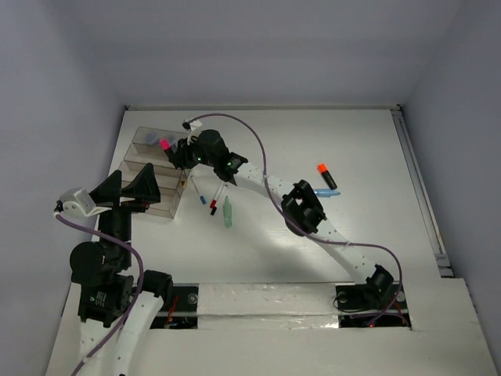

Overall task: Sort the stationery into containers
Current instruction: Place the pen in the storage box, then pick up the pen from the center of the board.

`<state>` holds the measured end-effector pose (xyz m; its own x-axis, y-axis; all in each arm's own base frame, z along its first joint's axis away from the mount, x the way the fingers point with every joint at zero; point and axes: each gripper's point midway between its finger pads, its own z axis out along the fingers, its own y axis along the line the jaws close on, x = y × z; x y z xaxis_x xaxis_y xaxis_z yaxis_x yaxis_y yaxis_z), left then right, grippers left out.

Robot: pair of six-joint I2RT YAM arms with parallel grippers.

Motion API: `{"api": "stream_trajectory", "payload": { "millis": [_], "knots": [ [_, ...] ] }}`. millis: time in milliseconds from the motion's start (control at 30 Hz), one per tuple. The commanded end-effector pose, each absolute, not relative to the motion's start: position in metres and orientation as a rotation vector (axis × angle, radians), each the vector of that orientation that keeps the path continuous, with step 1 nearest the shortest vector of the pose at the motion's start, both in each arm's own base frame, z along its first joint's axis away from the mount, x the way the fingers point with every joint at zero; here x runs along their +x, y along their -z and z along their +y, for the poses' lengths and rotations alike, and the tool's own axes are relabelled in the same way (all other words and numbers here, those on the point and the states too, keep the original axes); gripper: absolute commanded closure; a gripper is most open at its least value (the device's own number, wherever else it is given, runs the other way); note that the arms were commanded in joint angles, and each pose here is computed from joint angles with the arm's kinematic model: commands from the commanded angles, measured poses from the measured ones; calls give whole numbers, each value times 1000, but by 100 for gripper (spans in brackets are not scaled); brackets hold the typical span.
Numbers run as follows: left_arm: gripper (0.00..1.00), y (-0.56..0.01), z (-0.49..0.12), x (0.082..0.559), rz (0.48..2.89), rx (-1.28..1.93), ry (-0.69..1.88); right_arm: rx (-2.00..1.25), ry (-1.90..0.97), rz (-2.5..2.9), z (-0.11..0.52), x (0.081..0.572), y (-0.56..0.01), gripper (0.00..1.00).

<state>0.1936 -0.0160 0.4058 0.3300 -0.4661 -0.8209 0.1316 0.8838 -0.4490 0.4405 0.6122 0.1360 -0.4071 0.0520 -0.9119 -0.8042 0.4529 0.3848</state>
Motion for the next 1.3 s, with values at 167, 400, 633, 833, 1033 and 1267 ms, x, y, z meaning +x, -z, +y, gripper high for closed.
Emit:
{"api": "stream_trajectory", "payload": {
  "millis": [167,400,633,833,1033,1267],
  "knots": [
    [1,-418,-17,191,1129,-307,405,-612,-1069,1584,616,455,-170,72],
    [1,-418,-16,191,1128,-308,403,-629,-1043,1604,616,457,-151,70],
    [1,-418,-16,191,1130,-307,401,-635,-1040,1584,615,456,-155,40],
    [1,-418,-17,190,1129,-304,403,-622,-1064,1544,614,454,-182,29],
    [1,-418,-16,189,1123,-303,401,-550,-1096,1509,593,446,-247,28],
    [1,-422,-16,180,1097,-294,416,-321,-869,1703,425,474,-234,35]
  ]
}}
